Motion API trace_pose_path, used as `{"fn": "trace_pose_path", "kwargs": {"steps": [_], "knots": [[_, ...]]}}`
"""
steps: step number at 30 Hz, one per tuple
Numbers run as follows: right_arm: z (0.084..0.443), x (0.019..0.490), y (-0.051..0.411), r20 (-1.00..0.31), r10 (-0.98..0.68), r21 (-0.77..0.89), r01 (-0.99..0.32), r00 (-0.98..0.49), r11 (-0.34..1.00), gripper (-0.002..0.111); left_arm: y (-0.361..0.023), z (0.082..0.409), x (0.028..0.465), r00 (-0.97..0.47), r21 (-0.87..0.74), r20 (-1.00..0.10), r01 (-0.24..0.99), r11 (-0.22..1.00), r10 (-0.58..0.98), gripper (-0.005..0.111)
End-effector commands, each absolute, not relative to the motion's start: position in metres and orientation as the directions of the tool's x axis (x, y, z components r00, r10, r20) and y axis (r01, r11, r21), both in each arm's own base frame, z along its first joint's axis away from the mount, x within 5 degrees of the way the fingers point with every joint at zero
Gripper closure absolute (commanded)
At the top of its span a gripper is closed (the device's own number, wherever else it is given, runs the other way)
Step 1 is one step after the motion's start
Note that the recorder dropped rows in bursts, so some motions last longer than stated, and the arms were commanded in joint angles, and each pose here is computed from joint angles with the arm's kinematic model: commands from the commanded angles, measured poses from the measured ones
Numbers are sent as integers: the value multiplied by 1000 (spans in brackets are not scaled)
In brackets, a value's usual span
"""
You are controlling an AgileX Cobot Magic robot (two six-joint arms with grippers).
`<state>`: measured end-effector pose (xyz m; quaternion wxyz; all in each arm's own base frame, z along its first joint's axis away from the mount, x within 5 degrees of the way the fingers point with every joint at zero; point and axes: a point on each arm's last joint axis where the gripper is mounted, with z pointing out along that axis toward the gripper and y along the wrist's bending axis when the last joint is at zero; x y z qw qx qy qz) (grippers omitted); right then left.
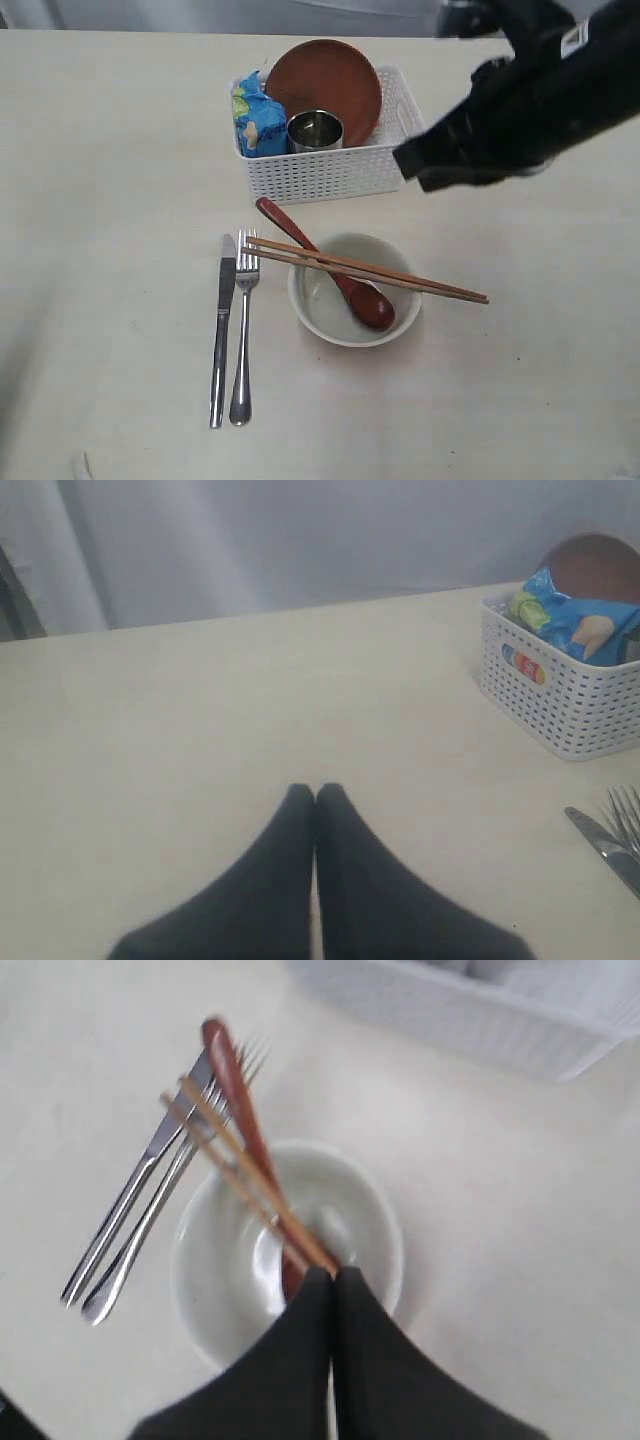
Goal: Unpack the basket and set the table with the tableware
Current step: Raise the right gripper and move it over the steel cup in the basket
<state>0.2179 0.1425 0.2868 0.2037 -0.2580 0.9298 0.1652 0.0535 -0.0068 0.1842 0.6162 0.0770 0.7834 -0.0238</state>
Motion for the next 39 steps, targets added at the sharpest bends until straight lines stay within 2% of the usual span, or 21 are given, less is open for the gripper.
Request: {"fn": "trace_pose_path", "kwargs": {"steps": [1,3,6,7,9,14,21,27,33,39], "knots": [[299,253,152,-434,-375,132,-470,-819,873,105,-7,184,54,-220,55,-972,147,988,87,106],[298,270,160,-398,-356,149,-442,-846,885,93,-7,184,54,-220,55,-972,147,988,87,106],[293,297,176,-367,-340,161,-419,-866,894,65,-7,184,54,-220,55,-972,147,988,87,106],[290,307,181,-358,-327,165,-404,-874,900,59,-7,184,54,-220,55,-972,147,988,87,106],[285,327,191,-355,-281,168,-357,-892,919,59,-7,184,54,-220,55,-972,147,988,87,106],[263,369,200,-319,-185,164,-246,-929,955,68,-7,184,54,-220,55,-972,147,988,87,106],[251,410,159,-273,-8,171,-57,-962,984,59,-7,184,54,-220,55,-972,147,988,87,106],[242,418,138,-238,24,142,-10,-971,990,59,-7,184,54,-220,55,-972,147,988,87,106],[217,422,140,-162,0,132,-21,-987,991,59,-7,184,54,-220,55,-972,147,988,87,106],[207,423,146,-132,15,173,-8,-991,985,59,-7,184,54,-220,55,-972,147,988,87,106]]}}
